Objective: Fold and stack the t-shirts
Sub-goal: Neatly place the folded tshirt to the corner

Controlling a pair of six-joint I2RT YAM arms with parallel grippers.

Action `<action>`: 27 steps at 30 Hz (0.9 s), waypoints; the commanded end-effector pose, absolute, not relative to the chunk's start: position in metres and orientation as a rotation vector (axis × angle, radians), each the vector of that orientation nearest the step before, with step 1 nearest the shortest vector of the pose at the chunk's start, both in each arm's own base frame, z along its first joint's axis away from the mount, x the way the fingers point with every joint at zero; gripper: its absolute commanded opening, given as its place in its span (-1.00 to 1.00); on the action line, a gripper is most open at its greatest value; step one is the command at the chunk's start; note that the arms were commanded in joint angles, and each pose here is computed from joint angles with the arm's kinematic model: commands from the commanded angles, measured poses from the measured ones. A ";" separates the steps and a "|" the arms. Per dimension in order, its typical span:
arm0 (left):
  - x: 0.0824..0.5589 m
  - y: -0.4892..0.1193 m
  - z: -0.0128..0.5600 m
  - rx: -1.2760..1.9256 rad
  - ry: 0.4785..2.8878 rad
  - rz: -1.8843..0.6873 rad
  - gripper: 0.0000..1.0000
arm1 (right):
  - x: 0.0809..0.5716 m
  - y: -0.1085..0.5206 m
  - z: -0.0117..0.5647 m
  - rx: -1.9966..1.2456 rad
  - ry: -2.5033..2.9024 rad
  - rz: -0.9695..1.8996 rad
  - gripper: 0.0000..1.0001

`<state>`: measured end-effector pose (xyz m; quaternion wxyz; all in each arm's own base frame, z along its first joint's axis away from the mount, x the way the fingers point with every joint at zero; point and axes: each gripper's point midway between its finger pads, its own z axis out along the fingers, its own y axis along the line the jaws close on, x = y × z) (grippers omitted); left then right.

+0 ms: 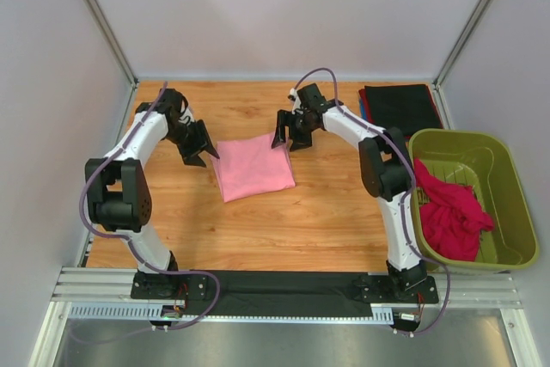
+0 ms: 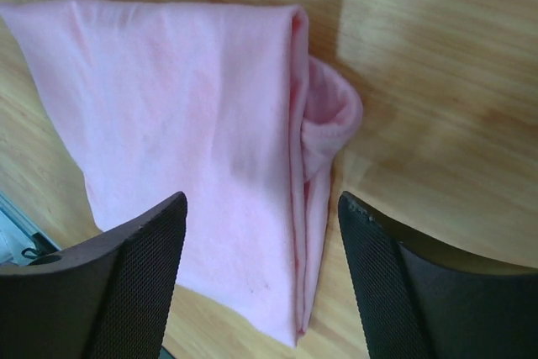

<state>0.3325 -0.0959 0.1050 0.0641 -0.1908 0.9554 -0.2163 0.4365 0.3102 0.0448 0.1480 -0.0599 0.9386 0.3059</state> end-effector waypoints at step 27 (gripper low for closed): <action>0.360 -0.106 0.035 -0.559 2.866 -0.757 0.23 | 0.419 0.296 0.034 -0.252 2.734 0.822 0.51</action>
